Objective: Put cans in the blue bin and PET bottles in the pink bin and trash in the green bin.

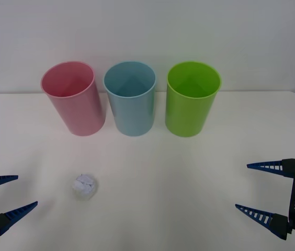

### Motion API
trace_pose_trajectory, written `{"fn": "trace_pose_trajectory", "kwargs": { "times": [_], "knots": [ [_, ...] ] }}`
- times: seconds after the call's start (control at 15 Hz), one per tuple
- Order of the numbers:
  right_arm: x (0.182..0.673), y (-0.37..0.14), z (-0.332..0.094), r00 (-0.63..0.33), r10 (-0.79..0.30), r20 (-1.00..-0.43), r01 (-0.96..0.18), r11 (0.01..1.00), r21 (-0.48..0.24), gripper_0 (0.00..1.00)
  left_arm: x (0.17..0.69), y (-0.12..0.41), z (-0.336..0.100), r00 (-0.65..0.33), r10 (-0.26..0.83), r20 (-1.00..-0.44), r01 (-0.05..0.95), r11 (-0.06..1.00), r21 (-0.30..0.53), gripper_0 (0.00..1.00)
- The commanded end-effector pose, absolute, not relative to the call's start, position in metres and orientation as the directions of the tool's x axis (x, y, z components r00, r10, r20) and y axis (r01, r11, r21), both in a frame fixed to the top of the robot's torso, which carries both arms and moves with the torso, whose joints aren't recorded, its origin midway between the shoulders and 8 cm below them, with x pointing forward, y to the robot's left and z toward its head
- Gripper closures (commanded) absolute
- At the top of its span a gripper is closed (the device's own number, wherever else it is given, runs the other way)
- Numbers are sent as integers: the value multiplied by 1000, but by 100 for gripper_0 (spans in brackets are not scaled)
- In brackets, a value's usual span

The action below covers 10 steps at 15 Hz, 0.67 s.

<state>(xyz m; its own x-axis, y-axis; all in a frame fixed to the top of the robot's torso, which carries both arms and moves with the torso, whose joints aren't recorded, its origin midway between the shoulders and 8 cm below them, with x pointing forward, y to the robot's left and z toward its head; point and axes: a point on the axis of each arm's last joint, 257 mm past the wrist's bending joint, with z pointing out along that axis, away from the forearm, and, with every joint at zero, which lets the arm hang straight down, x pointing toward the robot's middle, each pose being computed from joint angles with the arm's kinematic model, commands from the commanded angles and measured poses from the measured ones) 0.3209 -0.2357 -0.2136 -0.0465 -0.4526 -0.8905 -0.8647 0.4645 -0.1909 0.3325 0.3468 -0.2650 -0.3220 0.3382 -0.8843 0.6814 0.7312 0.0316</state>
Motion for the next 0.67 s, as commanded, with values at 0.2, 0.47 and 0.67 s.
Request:
{"fn": "trace_pose_trajectory", "kwargs": {
  "times": [0.2, 0.47, 0.67],
  "knots": [
    [321, -236, -214, -47, -453, -890, -865, 464, -191, 0, 332, 347, -265, -322, 338, -884, 681, 731, 32, 0],
    [321, -236, -214, -47, -453, -890, -865, 464, -191, 0, 332, 347, -265, -322, 338, -884, 681, 731, 32, 0],
    [321, -236, -214, -47, -453, -890, -865, 464, -191, 0, 332, 347, -265, -322, 338, -884, 681, 731, 32, 0]
  ]
}}
